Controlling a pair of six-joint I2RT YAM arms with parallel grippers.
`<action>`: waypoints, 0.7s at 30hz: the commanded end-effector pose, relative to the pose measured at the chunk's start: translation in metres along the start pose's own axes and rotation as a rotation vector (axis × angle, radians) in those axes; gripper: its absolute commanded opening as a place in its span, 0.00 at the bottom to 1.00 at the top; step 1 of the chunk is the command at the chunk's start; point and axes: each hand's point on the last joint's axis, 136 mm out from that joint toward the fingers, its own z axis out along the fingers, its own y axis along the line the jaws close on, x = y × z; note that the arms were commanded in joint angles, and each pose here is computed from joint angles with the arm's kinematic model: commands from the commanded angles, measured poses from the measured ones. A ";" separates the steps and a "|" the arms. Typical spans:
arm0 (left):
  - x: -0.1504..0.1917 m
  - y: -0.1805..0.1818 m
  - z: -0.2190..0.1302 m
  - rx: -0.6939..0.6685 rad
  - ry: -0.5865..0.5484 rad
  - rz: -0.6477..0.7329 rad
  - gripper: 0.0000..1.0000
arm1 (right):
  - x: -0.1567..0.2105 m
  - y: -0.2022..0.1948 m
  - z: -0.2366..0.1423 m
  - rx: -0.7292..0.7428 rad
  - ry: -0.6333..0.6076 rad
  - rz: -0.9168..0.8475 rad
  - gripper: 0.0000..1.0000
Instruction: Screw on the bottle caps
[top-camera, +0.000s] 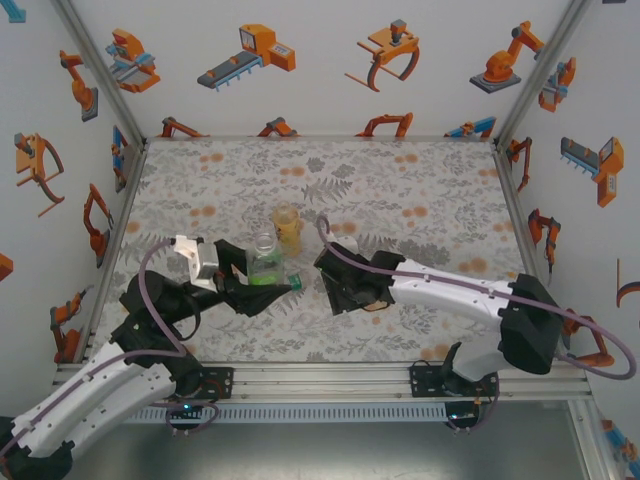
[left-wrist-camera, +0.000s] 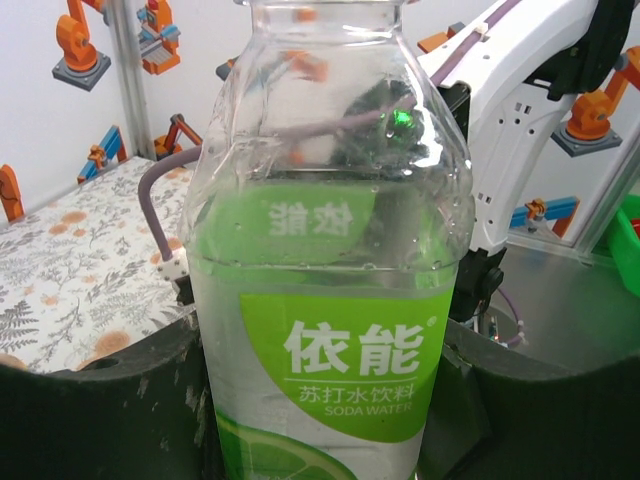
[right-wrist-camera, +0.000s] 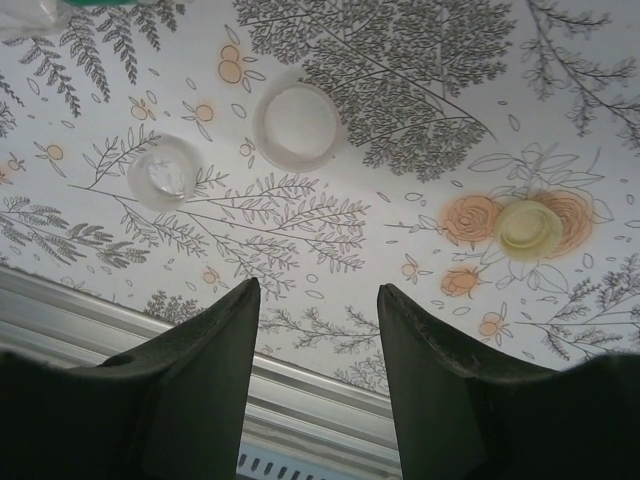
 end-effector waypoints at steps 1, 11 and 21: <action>-0.006 0.002 -0.005 -0.017 -0.056 0.010 0.00 | -0.014 0.018 -0.005 -0.016 -0.043 -0.003 0.49; -0.011 -0.004 -0.015 -0.034 0.007 0.031 0.00 | -0.019 0.058 0.010 -0.075 -0.006 -0.057 0.48; -0.018 -0.007 -0.036 -0.083 0.007 0.046 0.00 | -0.021 0.084 0.030 -0.068 0.038 -0.115 0.47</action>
